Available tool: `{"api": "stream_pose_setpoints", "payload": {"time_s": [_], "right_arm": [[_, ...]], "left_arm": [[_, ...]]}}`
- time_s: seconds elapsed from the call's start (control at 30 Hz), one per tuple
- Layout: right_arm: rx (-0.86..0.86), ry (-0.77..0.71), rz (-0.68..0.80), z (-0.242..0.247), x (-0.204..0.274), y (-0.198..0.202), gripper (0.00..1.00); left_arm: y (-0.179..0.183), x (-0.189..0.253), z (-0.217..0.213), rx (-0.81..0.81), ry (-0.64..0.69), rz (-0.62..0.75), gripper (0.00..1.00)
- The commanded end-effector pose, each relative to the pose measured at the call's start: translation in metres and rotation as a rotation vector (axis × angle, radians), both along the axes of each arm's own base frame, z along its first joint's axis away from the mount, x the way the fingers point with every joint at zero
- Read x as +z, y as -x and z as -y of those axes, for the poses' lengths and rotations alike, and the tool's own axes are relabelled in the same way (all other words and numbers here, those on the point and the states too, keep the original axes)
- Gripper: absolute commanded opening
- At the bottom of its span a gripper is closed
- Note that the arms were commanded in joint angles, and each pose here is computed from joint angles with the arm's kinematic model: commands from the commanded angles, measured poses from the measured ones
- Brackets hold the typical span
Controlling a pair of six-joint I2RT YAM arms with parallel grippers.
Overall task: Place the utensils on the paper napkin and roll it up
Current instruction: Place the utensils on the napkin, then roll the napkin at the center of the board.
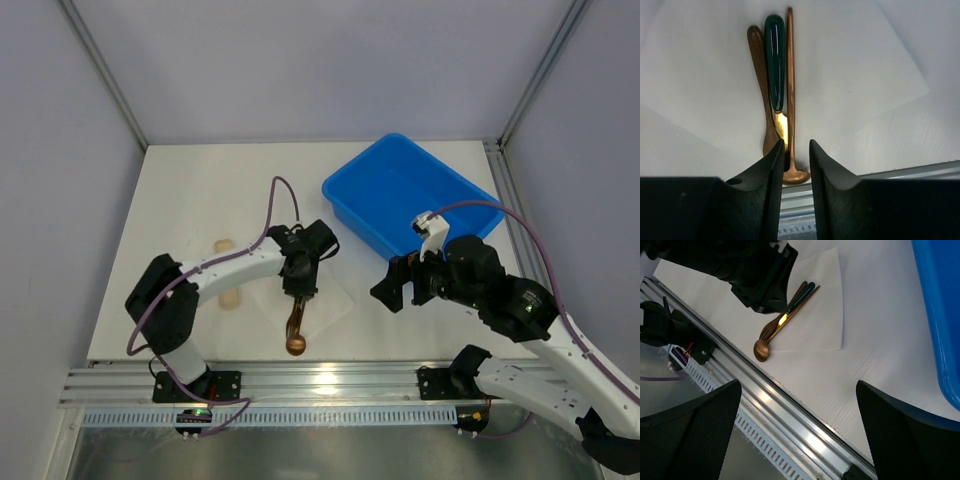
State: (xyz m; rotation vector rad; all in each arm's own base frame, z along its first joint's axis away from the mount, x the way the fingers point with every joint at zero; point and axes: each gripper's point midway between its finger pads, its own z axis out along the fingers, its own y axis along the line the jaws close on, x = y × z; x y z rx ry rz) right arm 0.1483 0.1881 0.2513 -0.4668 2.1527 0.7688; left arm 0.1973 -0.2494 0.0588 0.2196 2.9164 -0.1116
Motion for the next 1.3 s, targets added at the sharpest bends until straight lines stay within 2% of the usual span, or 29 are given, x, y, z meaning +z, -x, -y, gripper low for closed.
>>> {"api": "stream_pose_setpoints", "payload": {"time_s": [0.0, 0.13, 0.3, 0.33, 0.4, 0.53, 0.57, 0.67, 0.77, 0.93, 1.1, 1.13, 1.17, 1.27], "right_arm": [[-0.011, 0.0, 0.026, -0.004, 0.003, -0.009, 0.99], [-0.022, 0.027, 0.021, -0.008, -0.006, -0.017, 0.99], [-0.031, 0.064, 0.002, -0.017, -0.023, -0.03, 0.99], [-0.029, 0.066, -0.003, -0.019, -0.024, -0.031, 0.98], [-0.023, 0.06, -0.016, -0.025, -0.026, -0.034, 0.96], [-0.01, 0.015, -0.036, -0.04, -0.03, -0.038, 0.91], [-0.005, 0.01, -0.052, -0.044, -0.033, -0.039, 0.9], [0.022, -0.036, -0.095, -0.059, -0.038, -0.037, 0.83], [0.009, -0.041, -0.112, -0.066, -0.043, -0.04, 0.83], [-0.015, -0.037, -0.116, -0.066, -0.044, -0.042, 0.83], [-0.035, -0.03, -0.114, -0.062, -0.045, -0.043, 0.83], [-0.036, -0.027, -0.118, -0.061, -0.046, -0.042, 0.82], [-0.032, -0.028, -0.119, -0.061, -0.045, -0.041, 0.82], [-0.026, -0.028, -0.114, -0.059, -0.043, -0.039, 0.83]], "left_arm": [[-0.021, 0.063, 0.006, 0.017, 0.081, 0.167, 0.29], [-0.035, 0.103, -0.013, 0.052, 0.118, 0.269, 0.33], [-0.06, 0.125, -0.046, 0.135, 0.196, 0.338, 0.42], [-0.064, 0.131, -0.035, 0.123, 0.299, 0.333, 0.44], [-0.082, 0.136, -0.049, 0.167, 0.378, 0.363, 0.47], [-0.106, 0.143, -0.041, 0.105, 0.529, 0.388, 0.54], [-0.12, 0.139, -0.038, 0.103, 0.549, 0.399, 0.55], [-0.131, 0.126, -0.025, 0.052, 0.6, 0.348, 0.58], [-0.146, 0.103, -0.012, -0.001, 0.618, 0.309, 0.58], [-0.175, 0.067, -0.009, -0.046, 0.551, 0.31, 0.59], [-0.188, 0.049, 0.006, -0.125, 0.576, 0.291, 0.59], [-0.191, 0.047, 0.007, -0.138, 0.573, 0.292, 0.6], [-0.194, 0.04, 0.007, -0.149, 0.563, 0.284, 0.72], [-0.198, 0.034, 0.007, -0.218, 0.542, 0.306, 0.74]]}}
